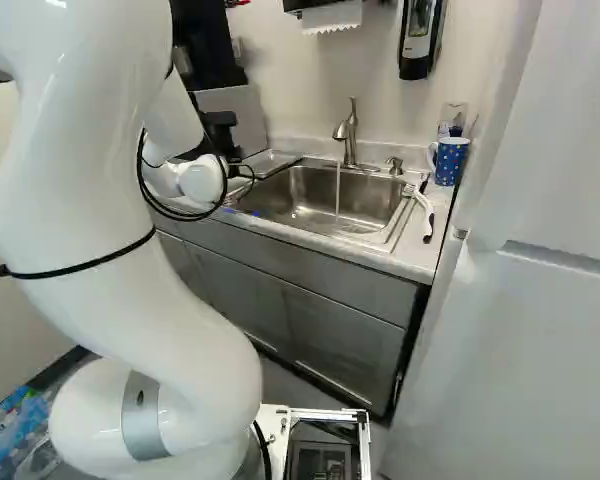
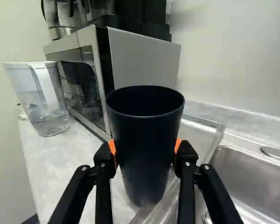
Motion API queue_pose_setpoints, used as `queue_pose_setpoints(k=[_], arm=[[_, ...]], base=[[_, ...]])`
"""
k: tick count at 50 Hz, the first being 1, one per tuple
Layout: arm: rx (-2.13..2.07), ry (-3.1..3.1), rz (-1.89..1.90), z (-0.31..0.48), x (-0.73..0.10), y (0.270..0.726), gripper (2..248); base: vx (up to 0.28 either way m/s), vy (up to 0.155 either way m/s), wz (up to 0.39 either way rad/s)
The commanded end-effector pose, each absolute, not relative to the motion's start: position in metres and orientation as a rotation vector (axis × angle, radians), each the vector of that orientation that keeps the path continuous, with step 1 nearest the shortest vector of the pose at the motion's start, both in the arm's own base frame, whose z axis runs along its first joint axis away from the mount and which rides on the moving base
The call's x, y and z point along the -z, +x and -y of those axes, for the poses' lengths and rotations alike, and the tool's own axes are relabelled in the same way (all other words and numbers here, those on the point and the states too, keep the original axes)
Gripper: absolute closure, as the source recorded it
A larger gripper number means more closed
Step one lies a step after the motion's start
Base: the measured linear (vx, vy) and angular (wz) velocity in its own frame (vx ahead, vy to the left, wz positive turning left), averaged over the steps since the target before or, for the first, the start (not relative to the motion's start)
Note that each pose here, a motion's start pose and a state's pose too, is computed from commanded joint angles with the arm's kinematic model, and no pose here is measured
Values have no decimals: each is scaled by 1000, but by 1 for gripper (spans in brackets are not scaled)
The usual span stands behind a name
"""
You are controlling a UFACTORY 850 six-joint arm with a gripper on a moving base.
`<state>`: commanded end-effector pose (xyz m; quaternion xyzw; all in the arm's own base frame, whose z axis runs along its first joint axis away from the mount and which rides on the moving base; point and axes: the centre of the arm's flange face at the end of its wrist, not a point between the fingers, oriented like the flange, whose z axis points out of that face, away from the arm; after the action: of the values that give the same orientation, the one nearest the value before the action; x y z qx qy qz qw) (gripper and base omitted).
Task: Rinse the cup and place it in the tray
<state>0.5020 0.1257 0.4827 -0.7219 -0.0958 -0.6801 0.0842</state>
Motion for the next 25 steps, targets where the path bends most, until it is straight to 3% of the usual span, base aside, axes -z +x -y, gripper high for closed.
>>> queue_pose_setpoints(k=[25], arm=[[2070,-2195,208,-89,-482,515,124]], base=[[0,0,0]])
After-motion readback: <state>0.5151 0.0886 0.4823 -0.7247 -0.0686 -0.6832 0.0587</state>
